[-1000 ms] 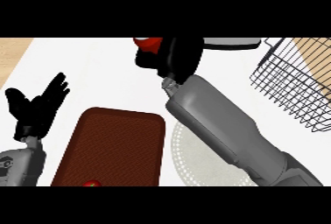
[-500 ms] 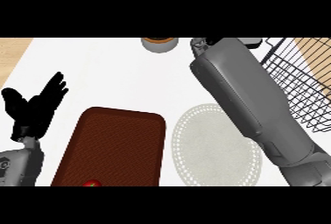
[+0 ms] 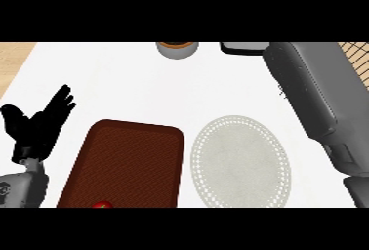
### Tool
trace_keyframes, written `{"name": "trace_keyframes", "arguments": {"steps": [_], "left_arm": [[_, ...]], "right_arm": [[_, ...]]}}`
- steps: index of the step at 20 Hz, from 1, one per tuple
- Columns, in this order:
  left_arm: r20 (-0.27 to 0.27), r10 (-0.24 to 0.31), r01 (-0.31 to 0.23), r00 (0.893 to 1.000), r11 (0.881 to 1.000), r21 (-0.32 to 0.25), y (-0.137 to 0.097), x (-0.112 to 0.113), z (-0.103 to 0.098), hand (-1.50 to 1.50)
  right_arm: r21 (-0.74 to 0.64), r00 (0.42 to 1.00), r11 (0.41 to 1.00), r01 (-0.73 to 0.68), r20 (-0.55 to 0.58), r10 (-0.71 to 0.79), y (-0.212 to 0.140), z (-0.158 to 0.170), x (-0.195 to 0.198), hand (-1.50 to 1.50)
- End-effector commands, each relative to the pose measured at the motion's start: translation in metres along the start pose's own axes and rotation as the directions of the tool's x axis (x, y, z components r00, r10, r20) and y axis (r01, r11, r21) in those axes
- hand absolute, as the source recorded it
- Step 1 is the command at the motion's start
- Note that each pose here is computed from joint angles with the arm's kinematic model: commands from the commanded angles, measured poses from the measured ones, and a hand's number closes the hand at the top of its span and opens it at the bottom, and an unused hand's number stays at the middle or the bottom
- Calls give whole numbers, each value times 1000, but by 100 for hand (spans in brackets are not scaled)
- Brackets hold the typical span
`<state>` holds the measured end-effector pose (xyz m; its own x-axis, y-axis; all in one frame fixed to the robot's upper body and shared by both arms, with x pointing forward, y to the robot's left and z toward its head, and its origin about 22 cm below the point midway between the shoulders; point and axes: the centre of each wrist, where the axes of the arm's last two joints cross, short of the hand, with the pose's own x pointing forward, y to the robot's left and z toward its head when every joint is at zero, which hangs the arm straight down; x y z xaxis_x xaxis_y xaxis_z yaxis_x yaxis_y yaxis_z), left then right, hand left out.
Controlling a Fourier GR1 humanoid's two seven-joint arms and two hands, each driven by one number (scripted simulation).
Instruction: Pick the can from the placemat and place it in the basket
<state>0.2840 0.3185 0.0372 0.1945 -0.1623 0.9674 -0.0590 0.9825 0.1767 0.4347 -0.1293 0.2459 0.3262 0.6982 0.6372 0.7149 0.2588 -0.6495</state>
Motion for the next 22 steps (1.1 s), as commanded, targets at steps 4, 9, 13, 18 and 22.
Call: {"name": "trace_keyframes", "arguments": {"steps": [4, 9, 13, 18, 22], "left_arm": [[4, 8, -8, 1000, 1000, 8, 6, -10, 1, 0], [-10, -6, 6, 1000, 1000, 7, 8, 0, -1, 0], [7, -5, 5, 1000, 1000, -2, -2, 5, 0, 0], [-9, 6, -6, 1000, 1000, 25, -2, -1, -6, 0], [27, -10, 9, 1000, 1000, 11, -5, 10, -5, 0]], "right_arm": [[10, 994, 999, -44, -103, 45, -4, -17, -64, 150], [8, 992, 998, -66, -112, 66, -9, -32, -108, 150], [-18, 991, 1000, -13, -131, 10, -5, -42, -138, 150], [-201, 970, 979, -48, -243, -3, 2, -48, -174, 150], [-123, 956, 992, -34, -294, -4, 7, -61, -196, -150]]}}
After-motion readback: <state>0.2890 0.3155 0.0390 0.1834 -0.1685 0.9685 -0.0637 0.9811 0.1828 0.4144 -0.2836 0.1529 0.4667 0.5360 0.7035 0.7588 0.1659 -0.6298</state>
